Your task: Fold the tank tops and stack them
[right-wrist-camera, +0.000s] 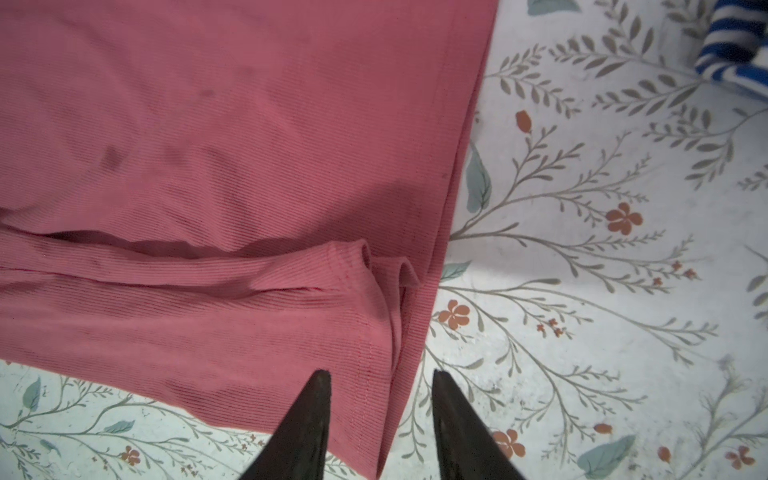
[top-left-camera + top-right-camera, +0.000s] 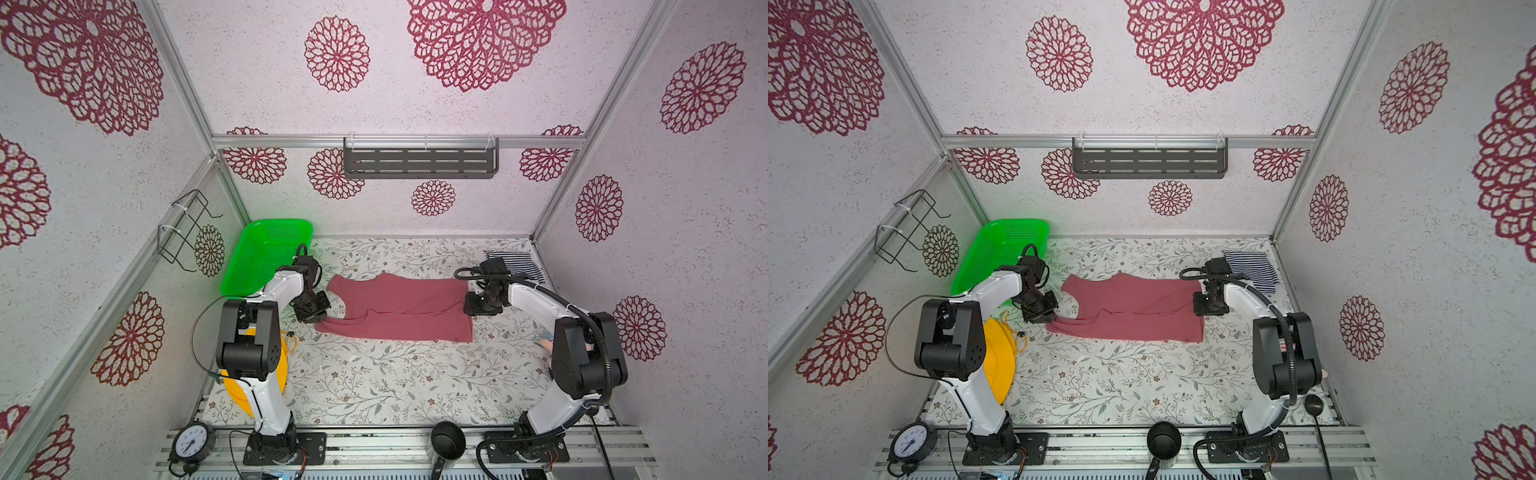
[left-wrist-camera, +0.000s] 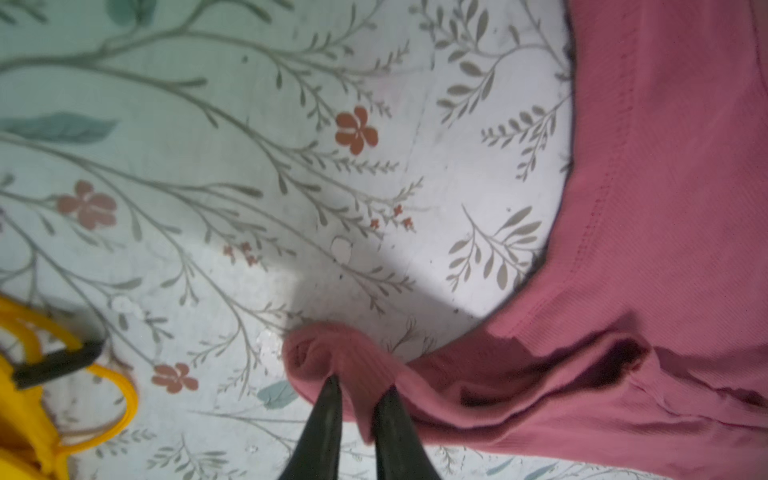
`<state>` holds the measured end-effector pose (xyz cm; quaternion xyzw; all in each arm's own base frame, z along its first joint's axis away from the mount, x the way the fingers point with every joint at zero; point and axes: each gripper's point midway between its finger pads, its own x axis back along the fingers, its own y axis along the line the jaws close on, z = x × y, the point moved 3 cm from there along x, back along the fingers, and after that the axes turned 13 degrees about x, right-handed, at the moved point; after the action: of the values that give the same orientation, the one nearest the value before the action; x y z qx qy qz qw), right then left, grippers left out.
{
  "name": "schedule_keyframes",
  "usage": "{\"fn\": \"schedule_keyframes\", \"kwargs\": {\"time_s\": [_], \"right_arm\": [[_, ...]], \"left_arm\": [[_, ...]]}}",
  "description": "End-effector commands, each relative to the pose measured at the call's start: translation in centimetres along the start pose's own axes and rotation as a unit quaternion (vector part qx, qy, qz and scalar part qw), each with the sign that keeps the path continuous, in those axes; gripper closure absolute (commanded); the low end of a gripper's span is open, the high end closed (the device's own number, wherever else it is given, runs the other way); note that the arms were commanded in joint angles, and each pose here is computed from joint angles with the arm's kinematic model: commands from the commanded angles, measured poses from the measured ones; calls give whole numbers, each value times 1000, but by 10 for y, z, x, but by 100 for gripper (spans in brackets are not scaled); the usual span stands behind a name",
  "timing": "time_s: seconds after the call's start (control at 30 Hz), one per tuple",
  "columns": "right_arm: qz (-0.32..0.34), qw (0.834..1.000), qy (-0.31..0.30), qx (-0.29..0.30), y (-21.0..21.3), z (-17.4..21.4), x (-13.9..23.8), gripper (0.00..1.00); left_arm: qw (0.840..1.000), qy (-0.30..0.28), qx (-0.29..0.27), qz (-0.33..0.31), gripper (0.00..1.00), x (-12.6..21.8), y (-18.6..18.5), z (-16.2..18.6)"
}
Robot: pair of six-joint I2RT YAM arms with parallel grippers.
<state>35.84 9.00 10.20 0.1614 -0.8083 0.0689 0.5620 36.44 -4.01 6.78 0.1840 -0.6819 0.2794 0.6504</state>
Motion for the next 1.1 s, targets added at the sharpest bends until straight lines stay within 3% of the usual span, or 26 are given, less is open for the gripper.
{"fn": "schedule_keyframes", "kwargs": {"time_s": [0.0,0.17,0.23,0.4,0.5,0.6,0.73,0.9,1.0,1.07], "right_arm": [[7,999,-32,3,0,-11,13,57],[21,998,-58,2,-10,-30,12,56],[26,997,-66,6,-14,-40,11,53],[34,996,-85,17,-27,-64,5,42],[26,995,-96,24,-31,-77,-2,42],[22,994,-100,32,-33,-88,-6,42],[19,994,-102,43,-35,-97,-7,41],[8,994,-102,43,-36,-105,-20,41],[-7,994,-99,36,-33,-104,-22,42],[-9,995,-98,34,-30,-97,-16,42]], "left_arm": [[999,-4,-5,-36,70,-3,12,-10],[997,-38,-11,-66,41,24,22,-20],[996,-61,-15,-61,37,49,16,-23],[992,-111,-66,3,37,96,-48,-17],[983,-122,-123,60,37,98,-110,-7],[982,-92,-158,53,37,76,-151,2],[981,-86,-172,21,37,55,-157,5],[974,-114,-175,88,37,52,-184,-5],[978,-99,-178,51,40,43,-183,-1],[976,-128,-175,32,40,50,-164,-1]]}}
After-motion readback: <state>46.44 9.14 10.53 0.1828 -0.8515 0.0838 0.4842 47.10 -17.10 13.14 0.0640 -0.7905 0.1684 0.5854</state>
